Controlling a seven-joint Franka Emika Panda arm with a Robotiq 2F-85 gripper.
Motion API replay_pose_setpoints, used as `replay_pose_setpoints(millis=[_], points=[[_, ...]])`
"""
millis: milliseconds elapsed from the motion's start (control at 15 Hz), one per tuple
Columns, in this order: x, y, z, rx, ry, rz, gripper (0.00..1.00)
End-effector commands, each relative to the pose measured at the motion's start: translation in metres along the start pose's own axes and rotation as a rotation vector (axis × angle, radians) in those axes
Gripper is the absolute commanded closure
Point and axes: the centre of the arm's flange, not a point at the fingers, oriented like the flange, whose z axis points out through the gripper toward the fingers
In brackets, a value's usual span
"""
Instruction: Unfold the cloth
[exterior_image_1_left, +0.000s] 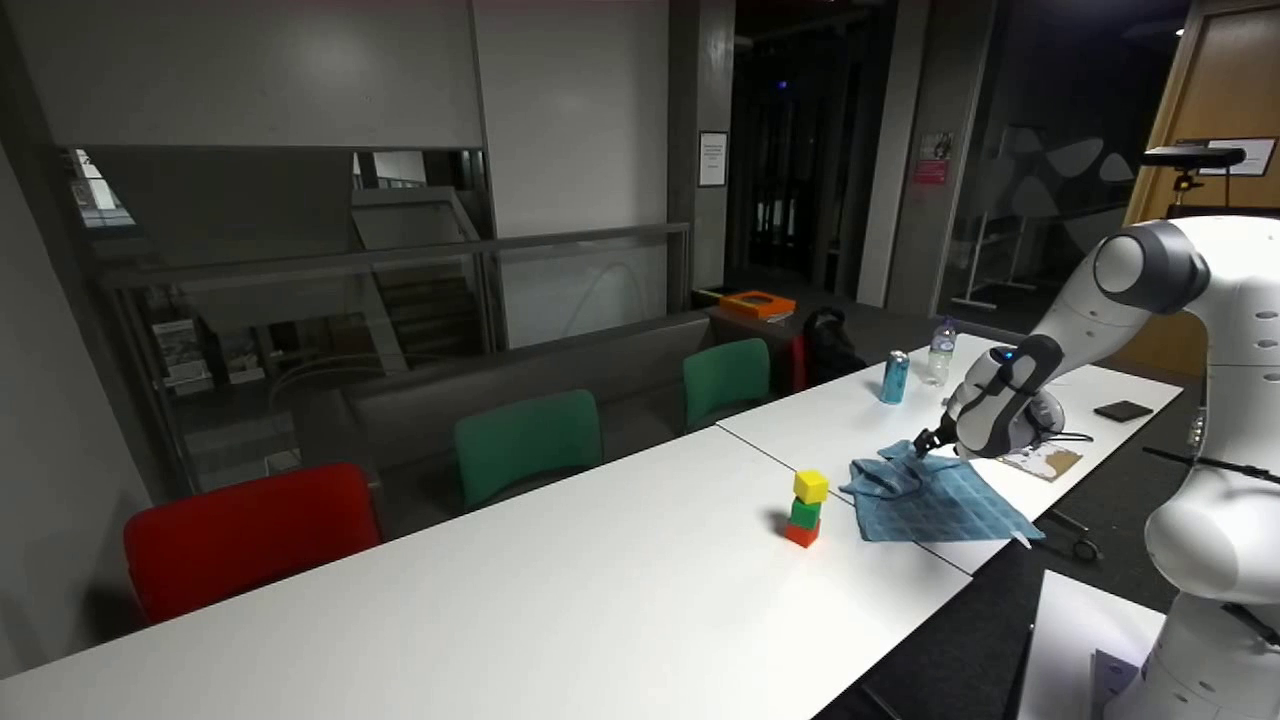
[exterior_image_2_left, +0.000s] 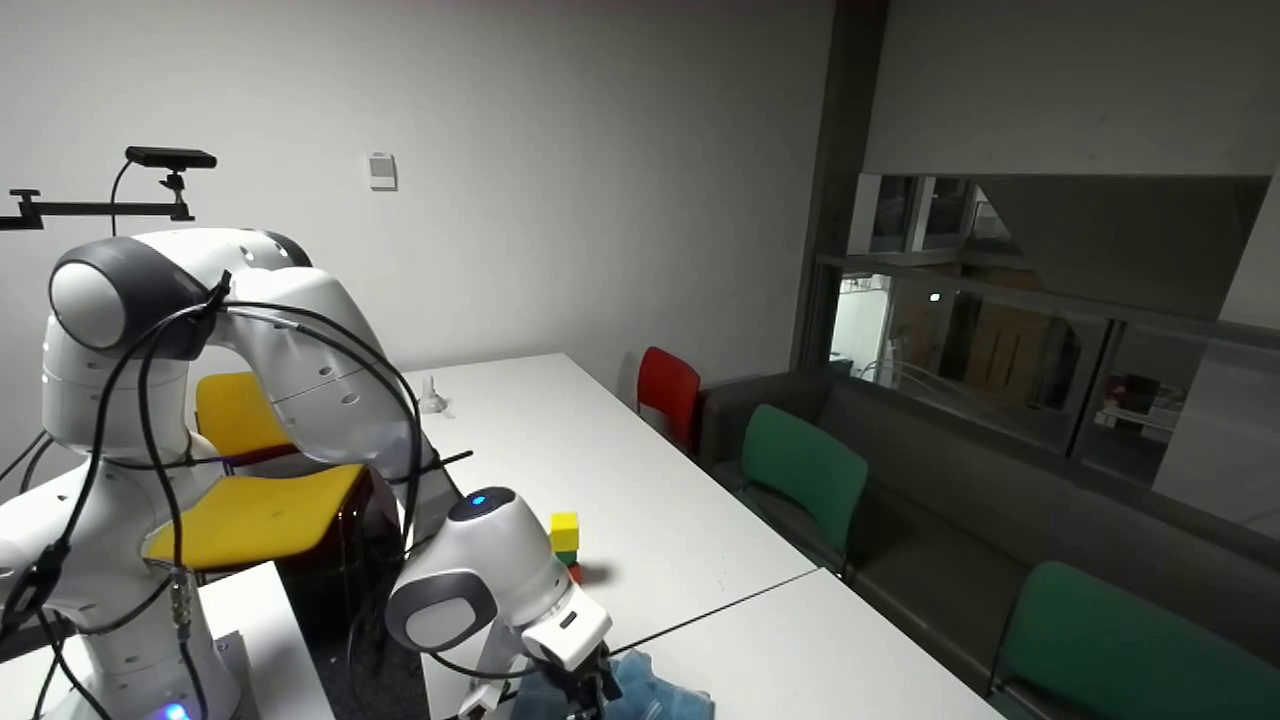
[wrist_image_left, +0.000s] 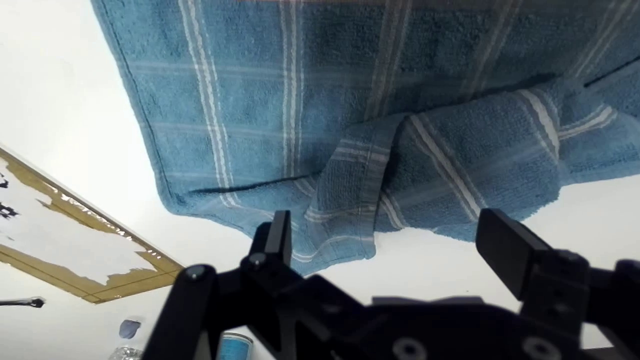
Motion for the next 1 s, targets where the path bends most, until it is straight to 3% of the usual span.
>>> replay_pose_setpoints(millis=[0, 933], points=[[0.0, -0.003, 0.002, 0.005, -0.013, 0.0, 0.0], [0.018, -0.034, 0.025, -0.028, -0.05, 0.05, 0.0]])
